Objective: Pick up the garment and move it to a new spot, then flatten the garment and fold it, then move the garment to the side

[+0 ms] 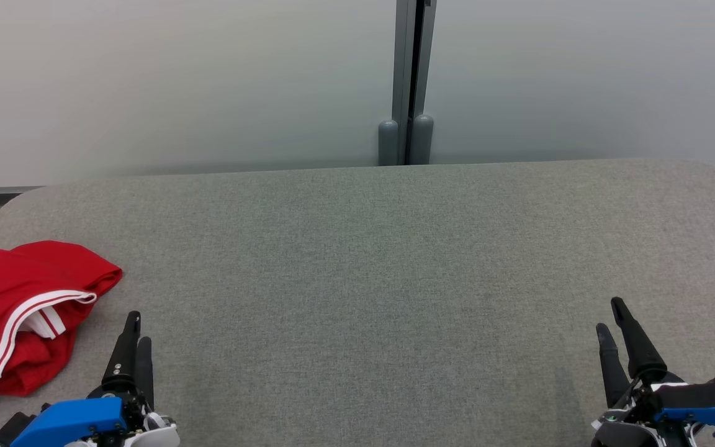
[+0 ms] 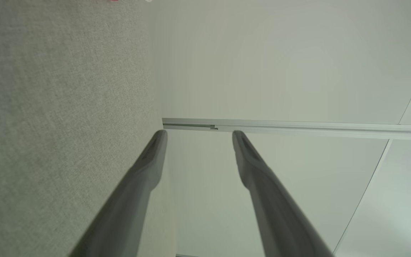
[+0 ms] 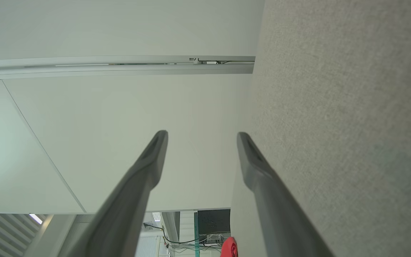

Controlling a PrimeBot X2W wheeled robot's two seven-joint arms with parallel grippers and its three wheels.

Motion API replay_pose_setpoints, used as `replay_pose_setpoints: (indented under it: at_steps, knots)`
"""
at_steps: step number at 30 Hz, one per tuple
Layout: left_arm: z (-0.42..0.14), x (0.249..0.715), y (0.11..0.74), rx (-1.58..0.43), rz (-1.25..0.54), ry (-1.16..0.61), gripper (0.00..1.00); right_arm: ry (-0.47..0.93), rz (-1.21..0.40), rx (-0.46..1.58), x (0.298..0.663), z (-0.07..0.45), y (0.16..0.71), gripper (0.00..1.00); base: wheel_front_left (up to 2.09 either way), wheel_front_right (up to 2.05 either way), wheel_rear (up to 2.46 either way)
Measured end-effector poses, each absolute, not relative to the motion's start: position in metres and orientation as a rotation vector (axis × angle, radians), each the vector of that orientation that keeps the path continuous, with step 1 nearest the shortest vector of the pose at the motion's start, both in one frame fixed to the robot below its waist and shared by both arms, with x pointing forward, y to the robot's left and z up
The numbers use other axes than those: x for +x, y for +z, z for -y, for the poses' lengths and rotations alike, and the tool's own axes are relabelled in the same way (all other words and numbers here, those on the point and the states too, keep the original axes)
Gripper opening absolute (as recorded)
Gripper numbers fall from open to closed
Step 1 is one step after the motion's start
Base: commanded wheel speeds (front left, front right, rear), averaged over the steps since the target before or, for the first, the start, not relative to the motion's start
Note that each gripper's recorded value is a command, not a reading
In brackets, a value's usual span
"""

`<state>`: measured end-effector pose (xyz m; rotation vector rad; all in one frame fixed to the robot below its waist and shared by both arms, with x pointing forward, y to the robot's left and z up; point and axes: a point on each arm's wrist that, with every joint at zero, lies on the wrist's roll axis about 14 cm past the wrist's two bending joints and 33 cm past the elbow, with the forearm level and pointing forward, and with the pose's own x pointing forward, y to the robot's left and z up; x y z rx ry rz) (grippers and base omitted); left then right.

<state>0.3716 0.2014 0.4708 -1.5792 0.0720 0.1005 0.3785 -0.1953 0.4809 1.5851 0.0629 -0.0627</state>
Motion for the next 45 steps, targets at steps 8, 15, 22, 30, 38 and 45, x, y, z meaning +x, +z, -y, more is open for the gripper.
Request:
replay_pose_setpoints:
  at_steps: [8, 15, 22, 30, 38, 45]
  knots:
    - [-0.205, 0.374, 0.47, -1.468, -0.064, 0.122, 1.0, -0.07, -0.068, 1.497, 0.381, 0.193, 0.479, 1.0, 0.0, 0.0, 0.0]
    - [-0.208, 0.377, 0.471, -1.317, -0.062, 0.128, 1.0, -0.065, -0.068, 1.36, 0.387, 0.193, 0.482, 1.0, 0.0, 0.0, 0.0]
    - [-0.208, 0.379, 0.468, -1.167, -0.075, 0.132, 1.0, -0.038, -0.071, 1.19, 0.396, 0.19, 0.487, 1.0, 0.0, 0.0, 0.0]
    - [-0.202, 0.382, 0.468, -0.993, -0.089, 0.11, 1.0, -0.026, -0.065, 1.015, 0.401, 0.189, 0.489, 1.0, 0.0, 0.0, 0.0]
    - [-0.198, 0.381, 0.463, -0.818, -0.123, 0.104, 1.0, -0.026, -0.081, 0.855, 0.4, 0.188, 0.482, 1.0, 0.0, 0.0, 0.0]
    - [-0.194, 0.381, 0.461, -0.697, -0.137, 0.086, 1.0, -0.014, -0.084, 0.735, 0.4, 0.185, 0.481, 1.0, 0.0, 0.0, 0.0]
